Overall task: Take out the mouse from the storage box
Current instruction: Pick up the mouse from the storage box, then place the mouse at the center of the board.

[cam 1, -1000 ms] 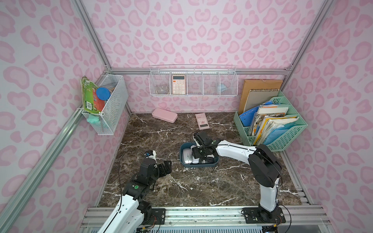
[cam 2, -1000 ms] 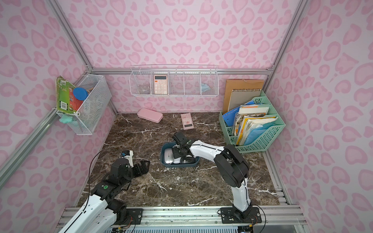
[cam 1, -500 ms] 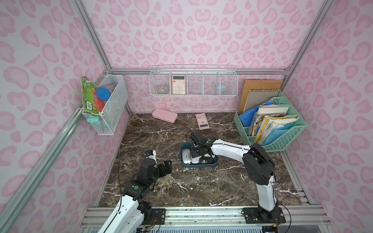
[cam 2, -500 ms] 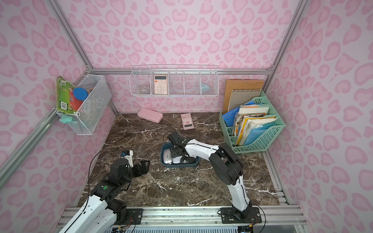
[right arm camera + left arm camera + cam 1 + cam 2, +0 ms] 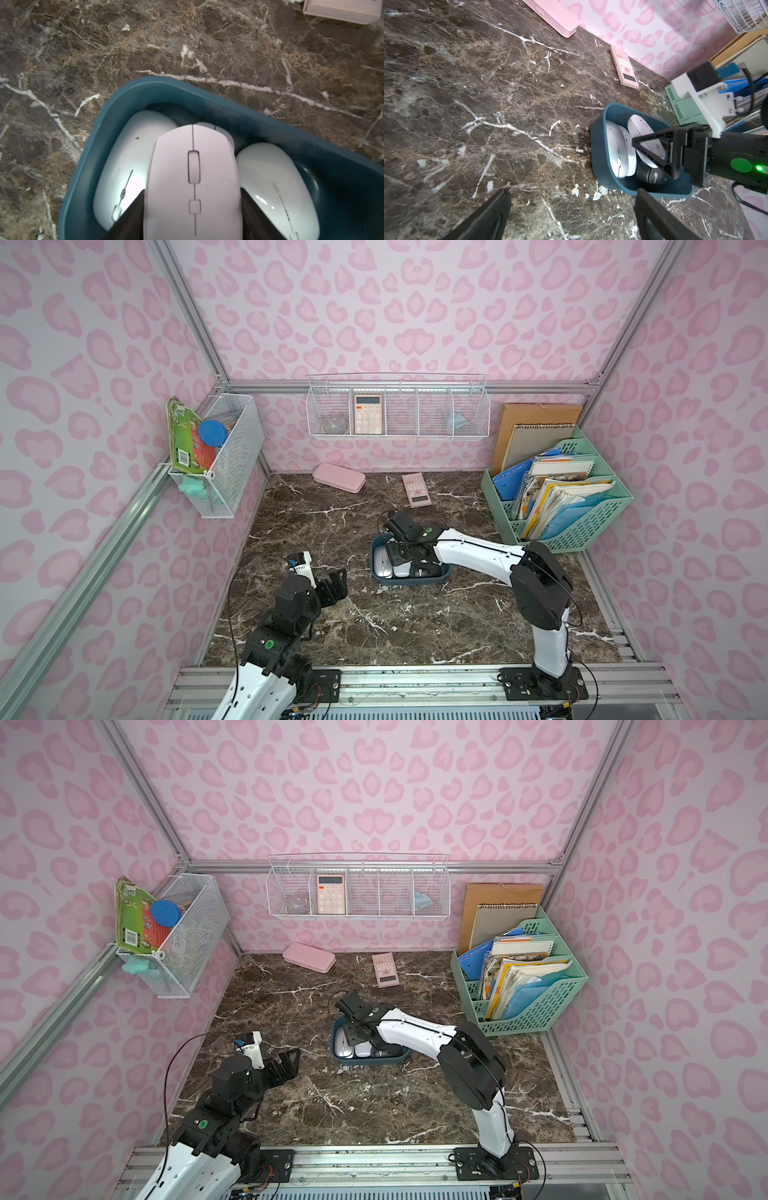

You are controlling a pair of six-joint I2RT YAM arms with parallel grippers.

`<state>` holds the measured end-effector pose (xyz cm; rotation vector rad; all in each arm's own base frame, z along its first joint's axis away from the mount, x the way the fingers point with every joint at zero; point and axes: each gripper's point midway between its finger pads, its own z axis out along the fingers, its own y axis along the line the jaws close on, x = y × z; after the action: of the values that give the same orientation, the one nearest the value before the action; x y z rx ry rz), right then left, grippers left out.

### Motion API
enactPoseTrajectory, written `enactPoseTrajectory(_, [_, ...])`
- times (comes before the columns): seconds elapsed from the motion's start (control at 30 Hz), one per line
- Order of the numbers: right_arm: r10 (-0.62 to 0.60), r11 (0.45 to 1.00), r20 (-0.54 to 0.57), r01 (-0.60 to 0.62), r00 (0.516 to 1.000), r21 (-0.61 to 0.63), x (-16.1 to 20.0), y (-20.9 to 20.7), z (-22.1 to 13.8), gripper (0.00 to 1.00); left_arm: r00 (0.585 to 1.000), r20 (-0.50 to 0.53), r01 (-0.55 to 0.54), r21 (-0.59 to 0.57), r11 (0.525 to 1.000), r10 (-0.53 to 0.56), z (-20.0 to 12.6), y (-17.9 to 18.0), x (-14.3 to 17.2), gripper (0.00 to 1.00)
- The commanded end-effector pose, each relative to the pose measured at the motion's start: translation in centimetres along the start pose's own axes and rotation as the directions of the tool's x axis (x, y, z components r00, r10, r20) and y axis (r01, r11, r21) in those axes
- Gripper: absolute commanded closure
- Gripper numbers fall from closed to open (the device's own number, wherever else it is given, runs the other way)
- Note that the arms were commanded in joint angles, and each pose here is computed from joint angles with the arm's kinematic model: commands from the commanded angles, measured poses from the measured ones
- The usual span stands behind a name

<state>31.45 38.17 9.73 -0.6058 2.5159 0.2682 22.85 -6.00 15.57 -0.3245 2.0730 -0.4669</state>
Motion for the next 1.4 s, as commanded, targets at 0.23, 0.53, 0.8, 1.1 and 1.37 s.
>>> enactPoseTrajectory(0.23, [-0.008, 1.000, 0.041, 0.009, 0.999, -0.020, 1.5, 5.4, -4.5, 0.42, 0.991, 0.130, 0.014, -0.007, 1.000, -0.013, -4.1, 1.6, -0.5, 0.04])
enactPoseTrajectory(0.53, [-0.079, 0.990, 0.026, 0.081, 0.997, -0.117, 6.0, 13.0, -5.4, 0.43, 0.984, 0.178, 0.020, -0.045, 0.999, -0.011, -5.4, 2.3, -1.1, 0.07])
enactPoseTrajectory(0.8, [-0.109, 0.978, -0.030, 0.102, 0.994, -0.179, 8.9, 15.6, -3.3, 0.43, 0.982, 0.184, 0.044, -0.073, 0.996, -0.030, -5.7, 2.9, -1.1, 0.07])
enactPoseTrajectory(1.1, [-0.112, 0.980, -0.061, 0.100, 0.992, -0.169, 10.1, 16.1, -0.6, 0.43, 0.980, 0.195, 0.062, -0.117, 0.991, -0.039, -5.9, 3.8, -1.1, 0.07])
enactPoseTrajectory(1.37, [-0.124, 0.988, -0.085, 0.115, 0.989, -0.107, 9.7, 16.0, 1.6, 0.43, 0.978, 0.206, 0.073, -0.148, 0.986, -0.041, -6.1, 4.4, -1.2, 0.07])
